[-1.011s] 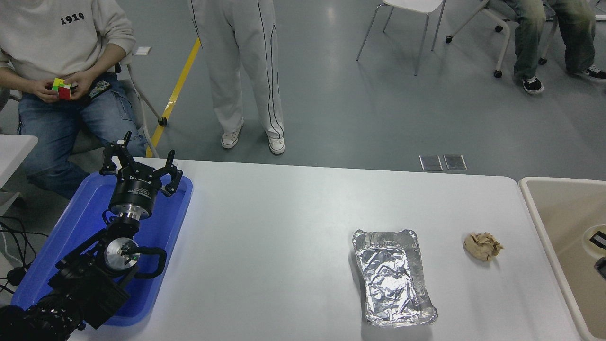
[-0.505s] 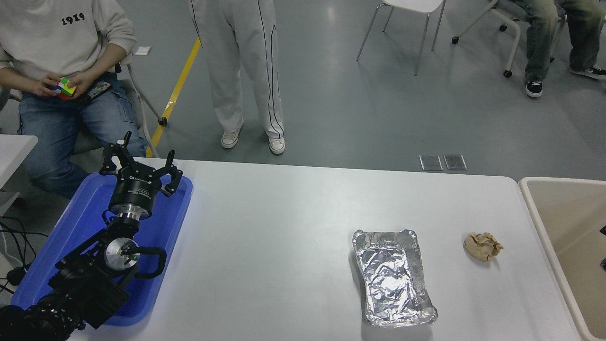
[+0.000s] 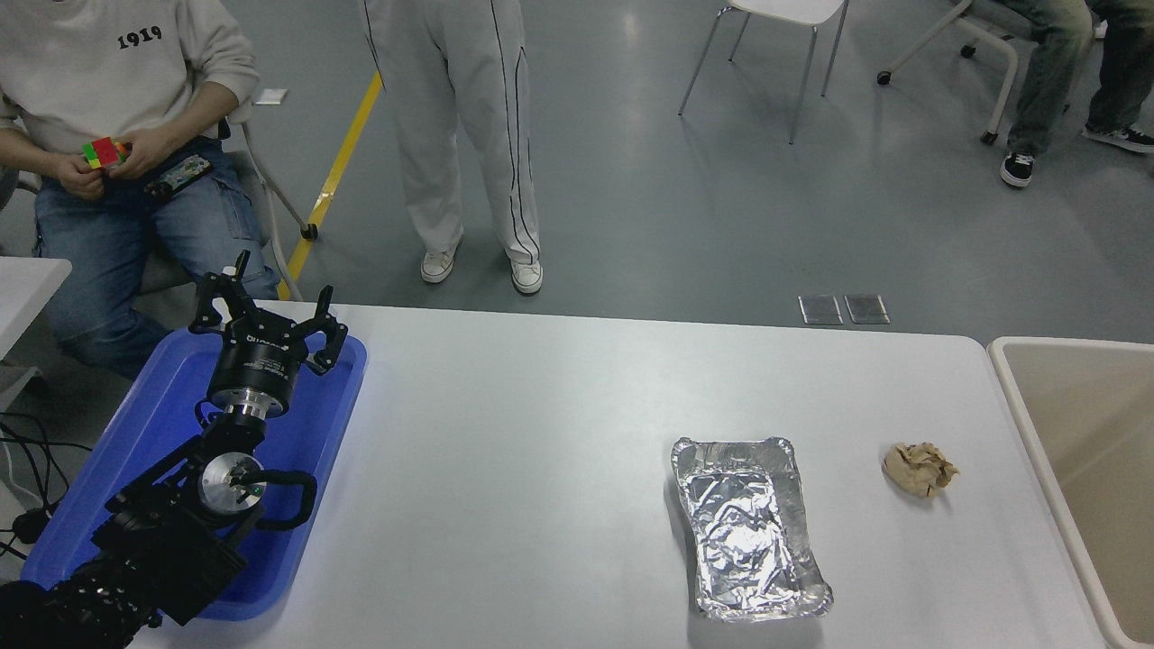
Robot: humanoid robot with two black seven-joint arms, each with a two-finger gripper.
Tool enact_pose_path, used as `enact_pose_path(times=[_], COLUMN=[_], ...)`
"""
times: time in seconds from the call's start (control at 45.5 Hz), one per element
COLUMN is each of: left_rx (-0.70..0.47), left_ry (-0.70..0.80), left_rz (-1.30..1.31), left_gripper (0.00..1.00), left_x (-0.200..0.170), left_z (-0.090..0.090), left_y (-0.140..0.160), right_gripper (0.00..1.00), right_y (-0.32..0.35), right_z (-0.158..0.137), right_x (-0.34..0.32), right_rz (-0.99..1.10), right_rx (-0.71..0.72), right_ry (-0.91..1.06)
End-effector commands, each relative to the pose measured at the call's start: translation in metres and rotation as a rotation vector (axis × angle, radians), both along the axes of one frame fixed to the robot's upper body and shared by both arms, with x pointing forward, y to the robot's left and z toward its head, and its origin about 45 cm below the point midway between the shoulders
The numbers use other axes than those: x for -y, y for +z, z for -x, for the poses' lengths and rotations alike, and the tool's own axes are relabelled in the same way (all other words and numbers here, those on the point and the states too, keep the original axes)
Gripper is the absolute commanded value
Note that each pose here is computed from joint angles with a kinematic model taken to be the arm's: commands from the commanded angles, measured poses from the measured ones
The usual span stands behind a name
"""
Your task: Pick up paper cup place in dustbin
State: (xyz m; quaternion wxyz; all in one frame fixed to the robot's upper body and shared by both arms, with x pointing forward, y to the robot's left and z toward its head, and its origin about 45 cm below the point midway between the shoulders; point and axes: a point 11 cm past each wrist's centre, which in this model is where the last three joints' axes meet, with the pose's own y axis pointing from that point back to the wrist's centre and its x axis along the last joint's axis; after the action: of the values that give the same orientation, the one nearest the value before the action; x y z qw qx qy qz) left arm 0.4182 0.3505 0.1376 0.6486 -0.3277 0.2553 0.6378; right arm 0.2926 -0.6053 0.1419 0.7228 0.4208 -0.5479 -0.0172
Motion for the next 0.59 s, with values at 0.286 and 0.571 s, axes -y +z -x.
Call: enact_pose_path(times=[0.286,0.571], left_rx=[0.001,0.0], left_ry=[-0.001,0.0], left_rz=[0.0,-0.001], left_gripper=[1.0,1.0], left_x=[0.0,0.0], left_z=[0.0,0.0], left_y=[0.0,0.0], right_gripper=[1.0,1.0], right_y=[0.055,0.159], right_z=[-0.006,-0.062], right_x=[-0.058,-0.119], right_rz=[-0.088,-0.06], right_rx=[-0.307,-0.594], right_ry=[0.247,0.411])
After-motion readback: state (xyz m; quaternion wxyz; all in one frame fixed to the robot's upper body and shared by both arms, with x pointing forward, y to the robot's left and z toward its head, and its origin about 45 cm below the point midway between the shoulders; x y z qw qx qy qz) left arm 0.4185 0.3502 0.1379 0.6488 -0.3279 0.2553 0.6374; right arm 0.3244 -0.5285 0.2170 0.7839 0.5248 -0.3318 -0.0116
